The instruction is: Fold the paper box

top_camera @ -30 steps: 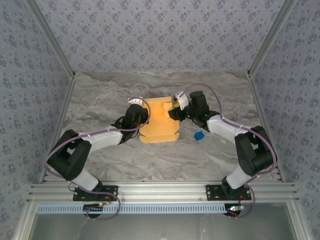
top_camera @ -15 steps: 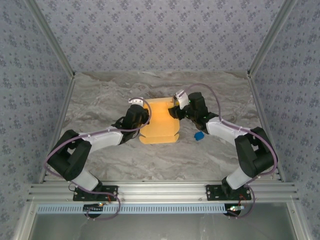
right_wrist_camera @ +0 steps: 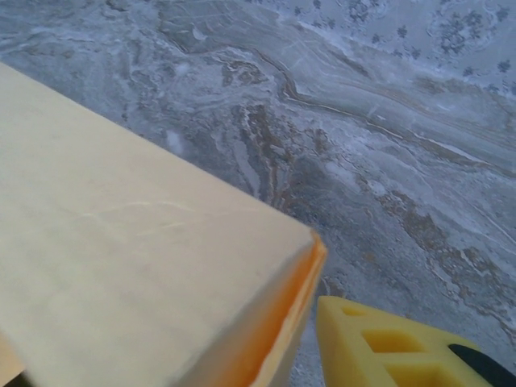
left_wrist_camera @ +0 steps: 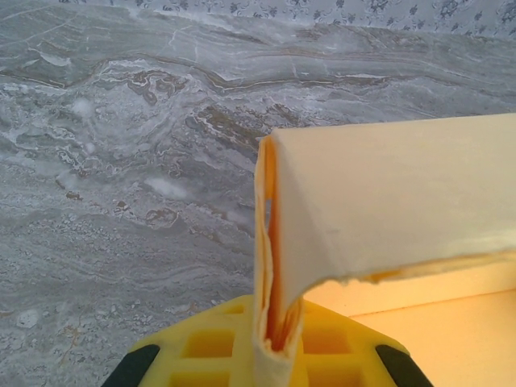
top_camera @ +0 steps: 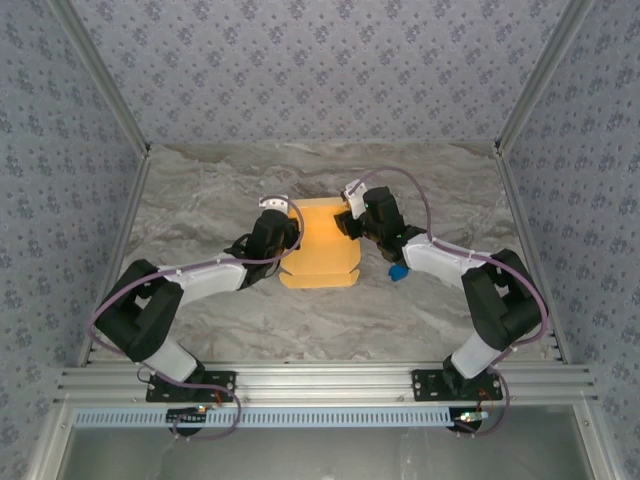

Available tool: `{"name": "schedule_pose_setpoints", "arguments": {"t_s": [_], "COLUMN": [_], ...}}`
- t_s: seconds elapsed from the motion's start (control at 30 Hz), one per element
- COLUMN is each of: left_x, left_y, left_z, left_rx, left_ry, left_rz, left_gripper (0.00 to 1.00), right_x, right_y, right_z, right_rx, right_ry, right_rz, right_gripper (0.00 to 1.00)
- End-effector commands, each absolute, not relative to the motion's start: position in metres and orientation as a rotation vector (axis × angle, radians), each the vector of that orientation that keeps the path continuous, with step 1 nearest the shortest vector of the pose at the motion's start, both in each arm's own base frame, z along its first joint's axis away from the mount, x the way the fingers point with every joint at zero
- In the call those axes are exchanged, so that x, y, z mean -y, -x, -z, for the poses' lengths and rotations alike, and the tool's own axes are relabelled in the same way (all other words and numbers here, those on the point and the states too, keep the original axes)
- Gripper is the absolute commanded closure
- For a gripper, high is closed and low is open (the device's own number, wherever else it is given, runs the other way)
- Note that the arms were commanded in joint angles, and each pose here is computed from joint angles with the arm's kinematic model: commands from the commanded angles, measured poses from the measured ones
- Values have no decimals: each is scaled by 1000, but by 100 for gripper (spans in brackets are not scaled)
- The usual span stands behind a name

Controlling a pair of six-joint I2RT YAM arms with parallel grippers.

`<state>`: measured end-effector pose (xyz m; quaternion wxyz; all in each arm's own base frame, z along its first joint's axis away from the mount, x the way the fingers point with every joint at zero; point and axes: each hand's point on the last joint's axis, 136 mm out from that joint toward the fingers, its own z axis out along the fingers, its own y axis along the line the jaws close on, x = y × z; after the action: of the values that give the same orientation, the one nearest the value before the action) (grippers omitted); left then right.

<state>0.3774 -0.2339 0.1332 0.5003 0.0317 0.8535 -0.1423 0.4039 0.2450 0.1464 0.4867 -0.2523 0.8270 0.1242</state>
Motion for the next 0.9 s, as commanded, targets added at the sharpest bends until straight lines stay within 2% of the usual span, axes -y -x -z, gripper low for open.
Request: {"name": "schedule_pose_setpoints", "arguments": {"t_s": [0.0, 0.5, 0.87], "left_x": [240, 242, 240], "left_y": [-379, -381, -382], "left_z": [-140, -142, -140], "left_rx": [-2049, -2048, -2050], "left_ry": [-71, -66, -58], "left_rz": [366, 372, 353], "left_gripper": [95, 95, 95], "right_x": [-233, -210, -201], "right_y": [-410, -414, -407], "right_z": [-142, -131, -138], "right_rx": [-2070, -2165, -2137], "right_ry": [553, 333, 220], "right_rz": [-235, 21, 284], "right_gripper": [58, 85, 91]}}
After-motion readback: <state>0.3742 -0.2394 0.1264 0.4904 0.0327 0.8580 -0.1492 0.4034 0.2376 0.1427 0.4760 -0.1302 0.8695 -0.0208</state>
